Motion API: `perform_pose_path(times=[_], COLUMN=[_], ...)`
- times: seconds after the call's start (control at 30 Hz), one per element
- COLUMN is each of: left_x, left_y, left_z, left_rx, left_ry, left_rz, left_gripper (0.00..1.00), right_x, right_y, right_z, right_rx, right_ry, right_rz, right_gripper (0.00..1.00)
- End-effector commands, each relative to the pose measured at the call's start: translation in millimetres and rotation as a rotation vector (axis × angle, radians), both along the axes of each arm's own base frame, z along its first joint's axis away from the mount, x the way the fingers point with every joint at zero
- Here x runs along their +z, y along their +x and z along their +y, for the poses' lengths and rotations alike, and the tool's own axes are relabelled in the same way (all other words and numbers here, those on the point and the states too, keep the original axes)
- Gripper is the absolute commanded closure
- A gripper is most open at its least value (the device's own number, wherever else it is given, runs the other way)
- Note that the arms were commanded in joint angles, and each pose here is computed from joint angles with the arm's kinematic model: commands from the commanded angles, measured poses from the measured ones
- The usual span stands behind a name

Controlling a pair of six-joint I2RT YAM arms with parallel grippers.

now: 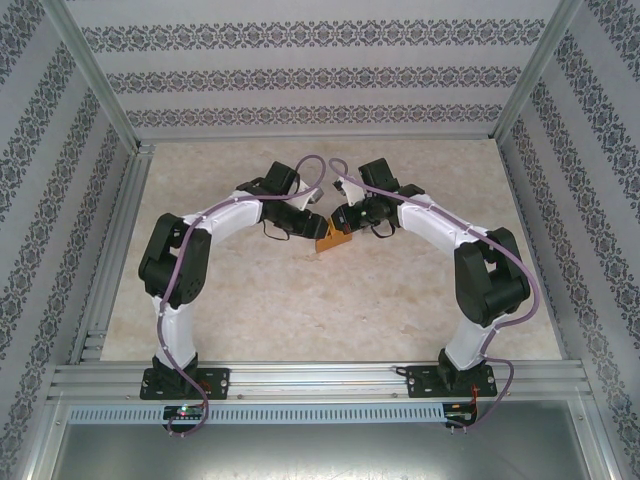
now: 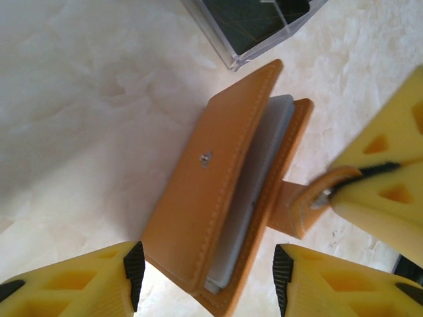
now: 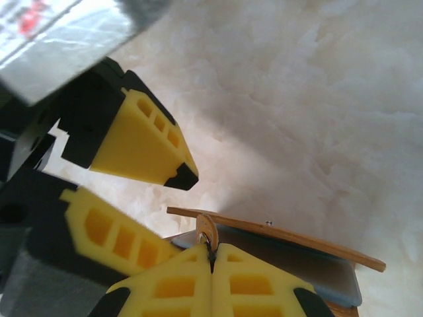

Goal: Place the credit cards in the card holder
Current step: Open the card holder at the center of the table.

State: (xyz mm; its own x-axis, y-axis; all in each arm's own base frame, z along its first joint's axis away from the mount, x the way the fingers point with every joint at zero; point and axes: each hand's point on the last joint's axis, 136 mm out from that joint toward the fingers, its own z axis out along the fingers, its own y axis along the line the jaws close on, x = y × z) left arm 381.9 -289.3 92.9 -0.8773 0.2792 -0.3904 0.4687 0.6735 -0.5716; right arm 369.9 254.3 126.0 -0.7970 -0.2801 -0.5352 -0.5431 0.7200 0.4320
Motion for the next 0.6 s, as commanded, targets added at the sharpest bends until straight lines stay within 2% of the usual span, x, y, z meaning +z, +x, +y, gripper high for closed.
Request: perform_pose_path(times=[0.0, 0.13, 0.27, 0.3, 0.4, 0.43, 0.5, 0.57], left_x=[-1.7, -2.2, -3.7, -3.8, -6.0, -6.6, -12.5, -19.0], left_y=[-1.2, 2.4, 3.3, 3.7, 2.2, 2.4, 2.4, 2.6], left_z=[-3.9, -8.6, -10.0, -9.2, -10.1, -10.3, -7.6, -3.3], left_rx=[-0.040, -0.041, -0.042, -0.040, -0.042, -0.040, -0.028, -0.011], left_ry=[0.020, -0.002, -0.008, -0.008, -0.015, -0.015, 0.002, 0.023], left_rz=[-0.007, -0.003, 0.001, 0.002, 0.014, 0.016, 0.022, 0.034], left_gripper=[0.45, 0.51, 0.72, 0.74, 0.75, 0.73, 0.64, 0.63], right_x=[20.0, 17.9, 15.4, 14.8, 14.2, 14.3, 12.6, 9.1], right_y=[-1.9, -3.5, -4.5, -4.6, -4.4, -4.1, -3.7, -4.6], right_z=[0.0, -2.3, -5.4, -6.1, -7.6, -7.8, -9.3, -12.2], right_rx=[0.006, 0.003, -0.004, -0.005, -0.011, -0.012, -0.015, -0.020], right_ry=[0.048, 0.044, 0.044, 0.045, 0.050, 0.054, 0.055, 0.053], right_rz=[-0.036, -0.030, -0.028, -0.027, -0.028, -0.028, -0.025, -0.020], right_gripper=[1.00, 1.00, 1.00, 1.00, 1.00, 1.00, 1.00, 1.00])
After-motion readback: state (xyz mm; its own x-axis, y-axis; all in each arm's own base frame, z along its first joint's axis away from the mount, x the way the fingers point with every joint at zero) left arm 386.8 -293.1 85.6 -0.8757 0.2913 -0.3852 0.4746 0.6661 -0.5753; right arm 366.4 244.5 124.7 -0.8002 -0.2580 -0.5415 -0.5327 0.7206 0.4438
